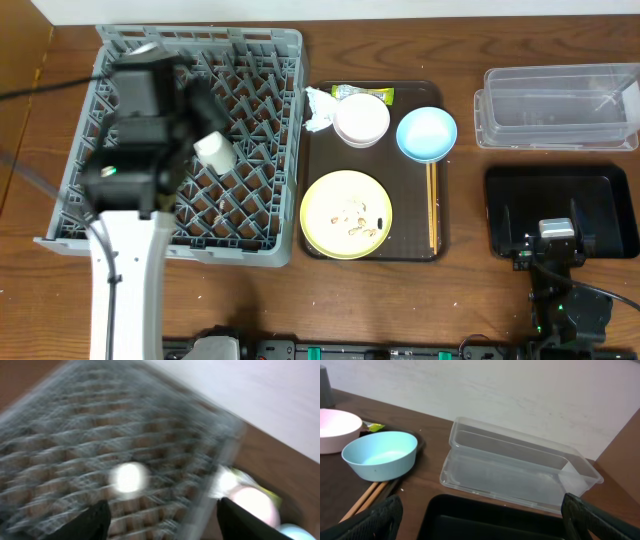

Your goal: Sort waste into correct bins and load items into the dishwasher

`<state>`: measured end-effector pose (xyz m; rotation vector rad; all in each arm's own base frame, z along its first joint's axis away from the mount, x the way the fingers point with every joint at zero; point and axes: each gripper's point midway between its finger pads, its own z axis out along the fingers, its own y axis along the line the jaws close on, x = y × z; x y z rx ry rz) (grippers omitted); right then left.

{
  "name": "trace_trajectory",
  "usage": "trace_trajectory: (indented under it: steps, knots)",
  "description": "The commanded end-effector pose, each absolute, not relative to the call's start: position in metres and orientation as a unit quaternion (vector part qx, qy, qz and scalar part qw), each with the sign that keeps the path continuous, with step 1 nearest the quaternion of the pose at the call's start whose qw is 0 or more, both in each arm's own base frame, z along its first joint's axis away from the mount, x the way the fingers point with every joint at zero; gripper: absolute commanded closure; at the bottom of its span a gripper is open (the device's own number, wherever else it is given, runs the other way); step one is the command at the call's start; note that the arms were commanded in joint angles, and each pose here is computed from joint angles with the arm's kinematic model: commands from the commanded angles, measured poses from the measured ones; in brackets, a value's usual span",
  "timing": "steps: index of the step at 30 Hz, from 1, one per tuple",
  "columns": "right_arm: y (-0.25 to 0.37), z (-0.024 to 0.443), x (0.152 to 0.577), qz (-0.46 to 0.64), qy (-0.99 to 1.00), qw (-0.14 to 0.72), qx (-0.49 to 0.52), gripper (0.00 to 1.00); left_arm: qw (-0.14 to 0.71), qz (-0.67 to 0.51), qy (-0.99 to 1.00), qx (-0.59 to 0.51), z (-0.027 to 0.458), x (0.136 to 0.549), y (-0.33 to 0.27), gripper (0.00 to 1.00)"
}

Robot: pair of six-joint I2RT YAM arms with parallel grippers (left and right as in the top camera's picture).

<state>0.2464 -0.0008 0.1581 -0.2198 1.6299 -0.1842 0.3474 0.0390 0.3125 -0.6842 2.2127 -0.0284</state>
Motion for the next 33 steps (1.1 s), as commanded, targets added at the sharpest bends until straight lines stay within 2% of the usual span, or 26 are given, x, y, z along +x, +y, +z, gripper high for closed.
trace_trajectory:
  steps: [1,6,8,11,13,15,18,21,23,26,29,33]
  knots:
    - [-0.001,0.157,0.246,-0.086,0.725,0.676,-0.101,0.01,0.386,0.057,0.824,-0.411,0.312,0.312,0.111,0.30]
    - [0.040,0.170,0.241,0.034,0.699,0.699,-0.147,0.01,0.319,0.086,0.780,-0.531,0.291,0.260,0.163,0.28]
    - [0.067,0.180,0.232,0.121,0.679,0.703,-0.173,0.01,0.299,0.081,0.772,-0.555,0.285,0.247,0.172,0.21]
    - [0.087,0.192,0.221,0.200,0.658,0.702,-0.186,0.01,0.270,0.078,0.767,-0.577,0.277,0.230,0.177,0.18]
    - [0.087,0.219,0.217,0.235,0.626,0.727,-0.158,0.01,0.251,0.083,0.765,-0.587,0.272,0.219,0.177,0.18]
    - [0.077,0.268,0.207,0.255,0.552,0.785,-0.119,0.01,0.240,0.086,0.764,-0.593,0.270,0.212,0.178,0.17]
    - [0.046,0.333,0.185,0.216,0.440,0.870,-0.052,0.01,0.233,0.086,0.765,-0.594,0.268,0.210,0.177,0.16]
    - [0.030,0.375,0.176,0.198,0.413,0.889,-0.015,0.01,0.224,0.087,0.767,-0.595,0.266,0.206,0.175,0.15]
    - [0.034,0.400,0.177,0.187,0.422,0.886,-0.029,0.01,0.218,0.088,0.769,-0.595,0.265,0.204,0.173,0.11]
    - [0.062,0.433,0.190,0.169,0.470,0.857,-0.128,0.01,0.218,0.088,0.769,-0.595,0.265,0.204,0.173,0.11]
    - [0.092,0.456,0.212,0.193,0.531,0.795,-0.220,0.01,0.218,0.088,0.769,-0.595,0.265,0.204,0.173,0.10]
    - [0.112,0.480,0.252,0.229,0.617,0.696,-0.286,0.01,0.209,0.088,0.771,-0.595,0.263,0.200,0.171,0.09]
